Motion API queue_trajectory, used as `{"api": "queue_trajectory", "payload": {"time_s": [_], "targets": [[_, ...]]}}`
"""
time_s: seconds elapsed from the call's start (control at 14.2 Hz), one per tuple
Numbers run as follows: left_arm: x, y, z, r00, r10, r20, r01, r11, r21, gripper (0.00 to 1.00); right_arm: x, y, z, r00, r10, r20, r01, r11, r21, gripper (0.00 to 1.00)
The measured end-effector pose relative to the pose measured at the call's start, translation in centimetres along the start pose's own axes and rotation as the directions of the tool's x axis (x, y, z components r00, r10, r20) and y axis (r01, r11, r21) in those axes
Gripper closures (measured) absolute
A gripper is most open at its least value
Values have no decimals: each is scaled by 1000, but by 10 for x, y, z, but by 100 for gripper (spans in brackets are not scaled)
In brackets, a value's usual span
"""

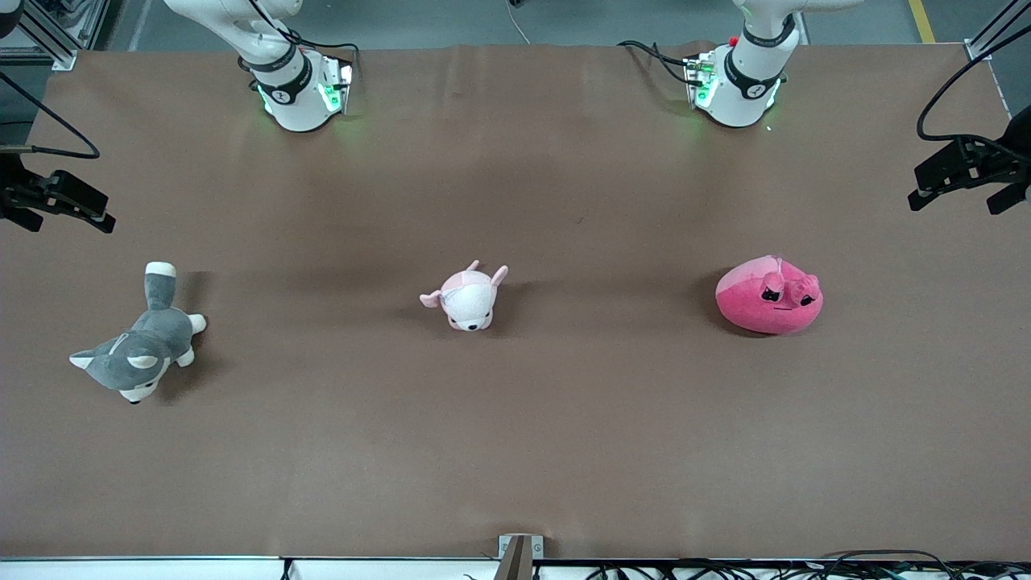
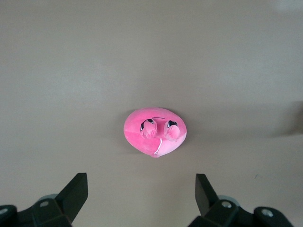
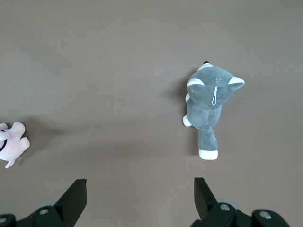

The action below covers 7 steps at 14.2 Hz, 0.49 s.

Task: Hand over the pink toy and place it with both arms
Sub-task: 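Move the left gripper toward the pink plush toy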

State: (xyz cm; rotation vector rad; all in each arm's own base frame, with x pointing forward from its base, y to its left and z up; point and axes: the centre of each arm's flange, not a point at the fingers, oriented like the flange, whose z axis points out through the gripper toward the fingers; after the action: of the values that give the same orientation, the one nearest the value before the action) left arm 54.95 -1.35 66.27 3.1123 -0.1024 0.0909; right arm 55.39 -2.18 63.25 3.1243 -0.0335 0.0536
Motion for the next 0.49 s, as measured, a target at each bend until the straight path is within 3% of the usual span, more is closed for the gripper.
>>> {"api": "queue_trajectory", "payload": {"time_s": [0.35, 0.49], "targets": [[0, 0, 0, 1000, 0, 3, 0, 1000, 0, 0, -1, -4, -2, 1000, -8, -3, 8, 1000, -5, 0], [-3, -2, 5, 999, -8, 38, 8, 1000, -1, 0, -1, -4, -2, 1000, -8, -4, 8, 1000, -5, 0]]}}
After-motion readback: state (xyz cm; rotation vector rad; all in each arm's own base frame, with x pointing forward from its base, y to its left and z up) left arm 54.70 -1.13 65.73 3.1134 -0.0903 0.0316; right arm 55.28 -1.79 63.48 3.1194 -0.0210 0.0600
